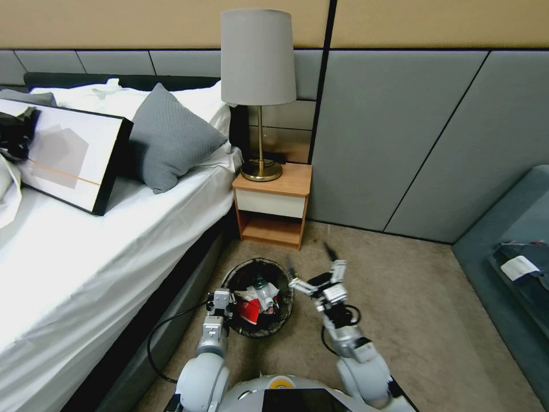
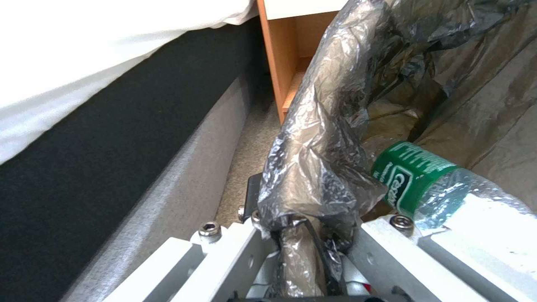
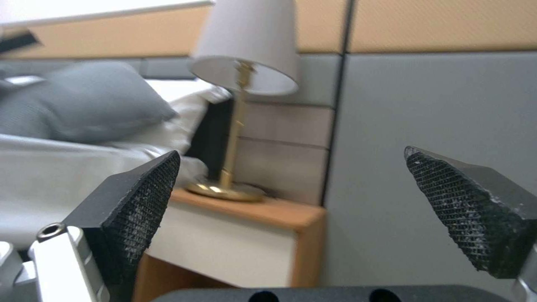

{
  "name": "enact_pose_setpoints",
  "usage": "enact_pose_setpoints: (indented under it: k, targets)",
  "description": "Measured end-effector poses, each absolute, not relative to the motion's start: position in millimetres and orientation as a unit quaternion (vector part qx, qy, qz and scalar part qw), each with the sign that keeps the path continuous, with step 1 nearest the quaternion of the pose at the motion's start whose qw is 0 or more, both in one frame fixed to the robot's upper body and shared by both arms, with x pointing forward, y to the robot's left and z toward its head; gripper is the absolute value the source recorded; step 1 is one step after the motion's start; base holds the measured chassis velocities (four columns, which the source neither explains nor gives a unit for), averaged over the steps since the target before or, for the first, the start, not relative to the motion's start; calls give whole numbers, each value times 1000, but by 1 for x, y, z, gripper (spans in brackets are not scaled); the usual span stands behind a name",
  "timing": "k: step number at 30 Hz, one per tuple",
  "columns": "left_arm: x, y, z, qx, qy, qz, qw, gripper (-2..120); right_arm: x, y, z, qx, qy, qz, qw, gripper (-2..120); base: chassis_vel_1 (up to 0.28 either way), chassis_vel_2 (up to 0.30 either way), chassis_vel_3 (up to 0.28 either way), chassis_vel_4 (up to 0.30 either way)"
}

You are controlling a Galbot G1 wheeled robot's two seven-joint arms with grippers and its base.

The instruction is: Pick up the trash bin, then pick up the garbage from the floor and place it into the trash bin.

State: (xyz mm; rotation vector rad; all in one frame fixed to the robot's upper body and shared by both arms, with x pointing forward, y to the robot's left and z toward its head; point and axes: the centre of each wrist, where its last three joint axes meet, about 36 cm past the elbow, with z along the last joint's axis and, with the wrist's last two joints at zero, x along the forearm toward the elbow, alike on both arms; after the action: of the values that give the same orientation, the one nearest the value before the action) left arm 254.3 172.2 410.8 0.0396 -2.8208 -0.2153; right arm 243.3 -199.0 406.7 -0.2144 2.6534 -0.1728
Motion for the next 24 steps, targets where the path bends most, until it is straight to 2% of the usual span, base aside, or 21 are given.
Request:
enact_pose_setpoints:
  k: [16,20,22,24]
  targets:
    - [257,175,419,19,-987,-71,146,2,231,-218,387,-37,977,-45,207,100,0,0,0,0]
    - [255,174,421,19,-987,-70,145,2,251,-221,392,-33,978,-33,204,100,0,0,0,0]
    - [252,173,423,20,-987,-70,145,2,284,-222,404,-43,983,-13,179,100,0,0,0,0]
    - [252,173,423,20,-987,-71,145,2,288,-222,405,-45,983,-11,176,100,0,0,0,0]
